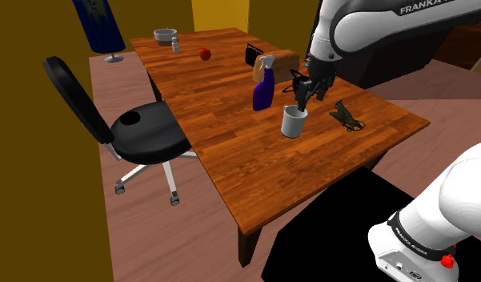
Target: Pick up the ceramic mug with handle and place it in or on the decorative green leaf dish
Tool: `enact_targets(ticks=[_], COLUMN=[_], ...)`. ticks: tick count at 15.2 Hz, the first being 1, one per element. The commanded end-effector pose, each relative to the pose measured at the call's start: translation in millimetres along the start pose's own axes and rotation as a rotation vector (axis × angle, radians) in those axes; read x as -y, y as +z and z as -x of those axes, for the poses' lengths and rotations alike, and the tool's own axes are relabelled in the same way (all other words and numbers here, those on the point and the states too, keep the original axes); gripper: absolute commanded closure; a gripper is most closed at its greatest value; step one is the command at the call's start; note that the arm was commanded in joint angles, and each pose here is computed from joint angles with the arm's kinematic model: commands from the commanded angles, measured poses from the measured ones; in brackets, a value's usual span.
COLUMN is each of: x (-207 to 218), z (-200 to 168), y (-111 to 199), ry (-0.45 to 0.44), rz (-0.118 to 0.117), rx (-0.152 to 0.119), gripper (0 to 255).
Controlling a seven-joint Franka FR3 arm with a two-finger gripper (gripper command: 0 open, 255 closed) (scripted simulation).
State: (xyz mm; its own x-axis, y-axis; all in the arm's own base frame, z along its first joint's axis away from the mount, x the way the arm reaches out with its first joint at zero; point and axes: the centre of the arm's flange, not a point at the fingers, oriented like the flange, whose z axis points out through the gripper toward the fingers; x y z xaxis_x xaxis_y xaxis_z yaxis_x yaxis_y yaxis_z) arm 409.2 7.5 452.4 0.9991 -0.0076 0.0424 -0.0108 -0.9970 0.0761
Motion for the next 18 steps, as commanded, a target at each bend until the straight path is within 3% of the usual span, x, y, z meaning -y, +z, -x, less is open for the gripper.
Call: enact_targets(ticks=[1,6,13,18], x=[5,12,13,13], z=[-14,-49,-51,-51], y=[22,66,103,106], ry=[-0.002,-0.006,-0.006,-0.006], rz=[-0.004,-0.010,-0.010,-0.010], rx=[-0.016,-0.044,-0.044,-0.044], gripper=[0,0,0,0])
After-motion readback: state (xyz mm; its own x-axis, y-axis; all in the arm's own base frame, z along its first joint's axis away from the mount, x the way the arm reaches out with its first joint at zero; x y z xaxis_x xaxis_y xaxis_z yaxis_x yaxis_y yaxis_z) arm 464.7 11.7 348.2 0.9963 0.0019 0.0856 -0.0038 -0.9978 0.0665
